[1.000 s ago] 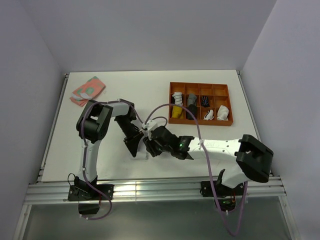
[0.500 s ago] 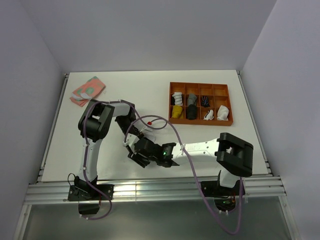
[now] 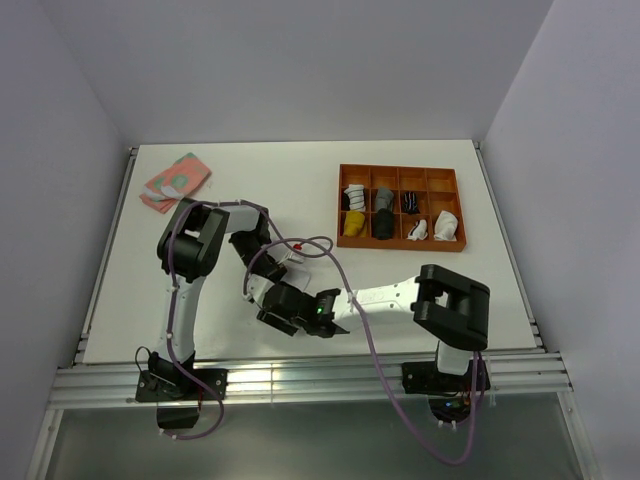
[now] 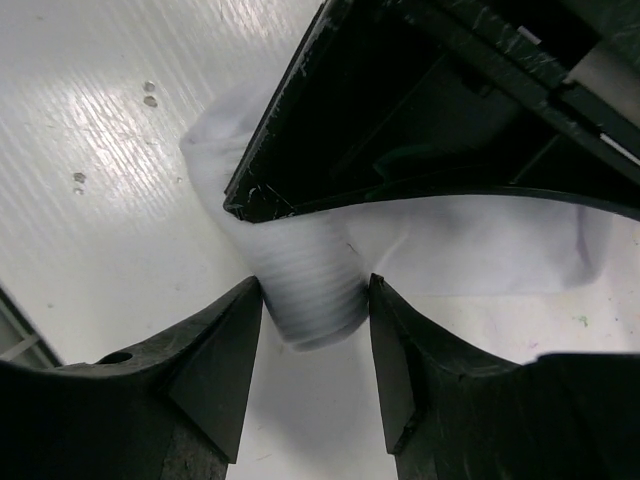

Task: Roll the socks
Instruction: Roll the sock at the center of the board.

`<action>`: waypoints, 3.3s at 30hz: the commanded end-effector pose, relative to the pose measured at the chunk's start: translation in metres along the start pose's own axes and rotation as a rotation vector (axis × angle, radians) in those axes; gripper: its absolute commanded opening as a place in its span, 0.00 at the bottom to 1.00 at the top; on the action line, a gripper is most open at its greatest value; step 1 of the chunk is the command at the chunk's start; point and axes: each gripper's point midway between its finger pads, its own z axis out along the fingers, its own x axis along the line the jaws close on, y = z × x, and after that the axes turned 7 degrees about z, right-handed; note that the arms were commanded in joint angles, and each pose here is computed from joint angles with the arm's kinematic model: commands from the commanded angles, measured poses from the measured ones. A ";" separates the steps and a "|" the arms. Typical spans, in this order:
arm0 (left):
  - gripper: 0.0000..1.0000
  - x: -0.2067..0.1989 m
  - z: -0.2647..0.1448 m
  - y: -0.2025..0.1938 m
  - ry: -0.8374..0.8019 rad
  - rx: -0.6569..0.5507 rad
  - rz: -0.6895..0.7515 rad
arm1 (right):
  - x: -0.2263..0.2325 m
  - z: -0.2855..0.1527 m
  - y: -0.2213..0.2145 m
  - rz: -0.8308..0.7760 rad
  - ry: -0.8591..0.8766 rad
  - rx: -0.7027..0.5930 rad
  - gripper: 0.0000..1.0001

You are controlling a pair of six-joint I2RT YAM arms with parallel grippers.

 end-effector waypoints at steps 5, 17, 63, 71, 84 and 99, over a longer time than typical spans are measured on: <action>0.15 0.039 -0.002 -0.003 0.095 0.044 0.082 | 0.000 0.011 0.001 -0.042 -0.040 0.012 0.52; 0.25 0.044 -0.027 0.042 0.268 -0.156 0.119 | 0.009 0.010 -0.001 0.124 0.103 0.020 0.01; 0.70 -0.022 -0.138 0.040 1.283 -0.560 0.991 | -0.061 0.026 0.005 0.909 0.724 0.462 0.04; 0.91 -0.009 -0.097 0.036 1.247 -0.442 1.085 | -0.064 0.029 0.003 0.923 0.723 0.477 0.04; 0.88 -0.005 -0.064 0.050 1.200 -0.401 1.188 | -0.067 0.031 -0.002 0.936 0.726 0.484 0.02; 0.70 0.022 -0.052 0.061 1.172 -0.364 1.108 | -0.069 0.026 -0.004 0.914 0.727 0.476 0.00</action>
